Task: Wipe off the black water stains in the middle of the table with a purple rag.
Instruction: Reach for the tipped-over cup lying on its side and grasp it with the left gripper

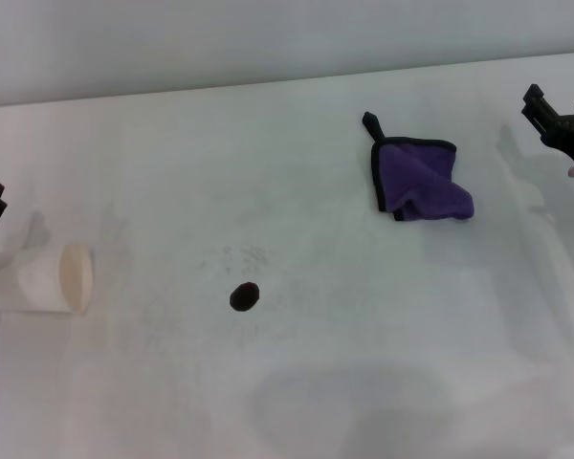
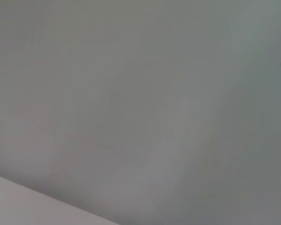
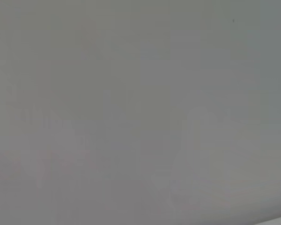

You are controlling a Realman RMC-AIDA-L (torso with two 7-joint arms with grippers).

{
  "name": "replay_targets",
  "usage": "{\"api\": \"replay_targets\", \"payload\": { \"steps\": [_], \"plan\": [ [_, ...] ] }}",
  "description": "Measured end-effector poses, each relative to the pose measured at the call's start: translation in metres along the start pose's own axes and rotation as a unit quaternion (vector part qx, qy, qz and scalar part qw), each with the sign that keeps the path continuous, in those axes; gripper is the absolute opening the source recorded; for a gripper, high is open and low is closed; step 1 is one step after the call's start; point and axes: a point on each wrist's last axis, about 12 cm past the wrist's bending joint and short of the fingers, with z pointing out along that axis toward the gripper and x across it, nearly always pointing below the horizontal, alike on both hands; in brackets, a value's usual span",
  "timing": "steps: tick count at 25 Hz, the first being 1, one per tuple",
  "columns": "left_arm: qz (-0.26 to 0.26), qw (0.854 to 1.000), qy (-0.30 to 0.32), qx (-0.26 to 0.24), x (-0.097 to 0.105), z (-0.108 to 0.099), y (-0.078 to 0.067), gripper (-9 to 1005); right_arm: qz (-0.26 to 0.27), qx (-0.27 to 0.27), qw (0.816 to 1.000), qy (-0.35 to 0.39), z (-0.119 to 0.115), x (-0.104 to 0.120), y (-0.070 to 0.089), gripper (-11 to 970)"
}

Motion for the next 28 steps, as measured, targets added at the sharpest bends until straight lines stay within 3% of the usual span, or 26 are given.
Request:
{"api": "replay_targets", "payload": {
  "steps": [3,9,22,25,28],
  "plan": [
    [0.017,1.0,0.0,0.0,0.0,0.0,0.0,863,-0.02,-0.003,1.0,0.0,0.0,-0.001,-0.001,856],
    [0.123,0.992,0.008,-0.007,0.002,-0.004,0.003,865,-0.069,0.002,0.998,-0.003,0.0,-0.005,-0.008,857],
    [0.096,0.994,-0.008,-0.046,-0.002,-0.005,0.011,860,-0.068,0.01,0.998,-0.002,-0.003,-0.003,-0.012,856],
    [0.076,0.997,-0.009,-0.02,-0.009,0.008,0.007,860,-0.066,0.012,0.998,-0.001,-0.004,-0.003,-0.013,856],
    [0.044,0.998,0.007,0.039,-0.023,0.025,0.004,859,-0.066,0.011,0.998,-0.001,-0.004,-0.003,-0.013,856]
  ]
}}
